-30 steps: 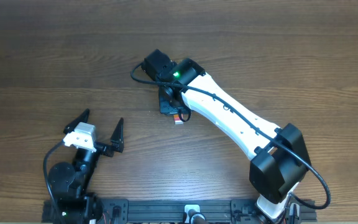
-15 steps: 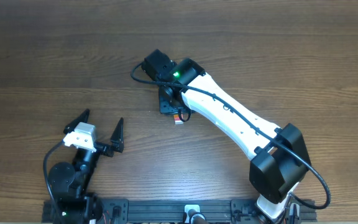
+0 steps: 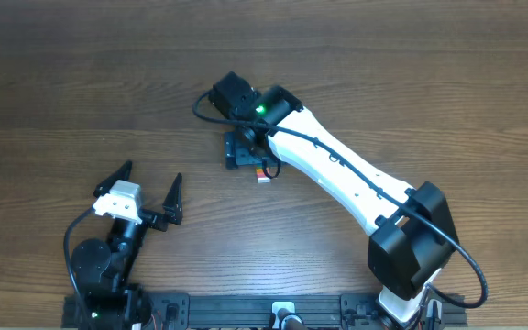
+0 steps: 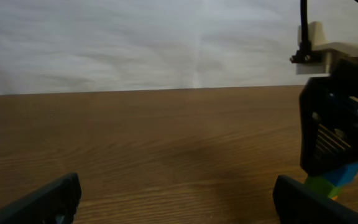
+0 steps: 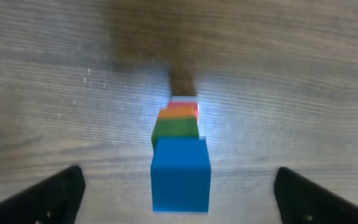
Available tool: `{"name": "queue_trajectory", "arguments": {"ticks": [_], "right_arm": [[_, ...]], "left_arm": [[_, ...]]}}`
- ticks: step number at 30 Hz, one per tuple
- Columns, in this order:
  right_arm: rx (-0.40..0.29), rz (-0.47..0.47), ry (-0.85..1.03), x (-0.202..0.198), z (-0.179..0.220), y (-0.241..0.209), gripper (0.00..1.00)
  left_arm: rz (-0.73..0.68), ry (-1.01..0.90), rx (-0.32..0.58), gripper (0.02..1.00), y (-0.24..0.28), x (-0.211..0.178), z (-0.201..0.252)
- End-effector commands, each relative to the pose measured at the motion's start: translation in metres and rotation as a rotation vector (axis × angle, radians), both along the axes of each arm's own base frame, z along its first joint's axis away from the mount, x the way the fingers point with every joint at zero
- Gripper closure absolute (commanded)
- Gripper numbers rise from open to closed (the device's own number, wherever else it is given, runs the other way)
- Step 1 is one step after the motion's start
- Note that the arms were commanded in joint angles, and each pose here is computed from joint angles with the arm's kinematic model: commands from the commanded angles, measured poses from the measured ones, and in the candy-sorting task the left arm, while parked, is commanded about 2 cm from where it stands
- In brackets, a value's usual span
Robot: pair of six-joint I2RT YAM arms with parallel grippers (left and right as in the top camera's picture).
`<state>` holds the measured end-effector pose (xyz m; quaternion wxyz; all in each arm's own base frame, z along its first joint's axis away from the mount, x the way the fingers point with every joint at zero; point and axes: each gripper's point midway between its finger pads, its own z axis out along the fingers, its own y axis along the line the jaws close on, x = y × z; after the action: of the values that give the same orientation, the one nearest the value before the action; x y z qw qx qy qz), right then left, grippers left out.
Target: Stack Cubes
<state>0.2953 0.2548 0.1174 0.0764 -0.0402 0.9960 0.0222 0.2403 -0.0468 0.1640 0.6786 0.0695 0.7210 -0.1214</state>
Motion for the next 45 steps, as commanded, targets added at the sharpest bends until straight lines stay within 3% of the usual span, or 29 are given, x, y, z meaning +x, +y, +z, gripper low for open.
{"name": "queue_trajectory", "arguments": {"ticks": [1,6,12,22,26,32,35,40,45], "right_arm": [[-0.008,-0.032,-0.059,0.031,-0.004,-0.018,0.009],[0.043,-0.017,-0.196,0.087,0.007,-0.037,0.009],[-0.025,-0.138,-0.341,0.148,0.028,-0.128,0.009],[-0.089,-0.267,-0.442,0.159,0.075,-0.239,0.007],[-0.098,-0.269,-0.526,0.149,0.1,-0.263,0.009],[-0.004,-0.308,-0.692,0.102,0.116,-0.283,0.007],[-0.006,-0.265,-0.803,0.051,0.118,-0.282,0.009],[0.04,-0.223,-0.965,0.006,0.12,-0.271,0.007],[0.152,-0.117,-1.134,-0.036,0.114,-0.245,0.009]], "left_arm": [[-0.006,-0.001,0.01,0.023,-0.001,0.0,-0.002],[-0.006,-0.001,0.01,0.025,-0.001,0.0,-0.002],[-0.006,-0.001,0.01,0.02,-0.001,0.0,-0.002],[-0.006,-0.001,0.01,0.023,-0.001,0.0,-0.002],[-0.006,-0.001,0.01,0.02,-0.001,0.0,-0.002],[-0.006,-0.001,0.01,0.023,-0.001,0.0,-0.002],[-0.006,-0.001,0.01,0.02,-0.001,0.0,-0.002],[-0.006,-0.001,0.01,0.02,-0.001,0.0,-0.002],[-0.006,-0.001,0.01,0.02,0.0,0.0,-0.002]]}}
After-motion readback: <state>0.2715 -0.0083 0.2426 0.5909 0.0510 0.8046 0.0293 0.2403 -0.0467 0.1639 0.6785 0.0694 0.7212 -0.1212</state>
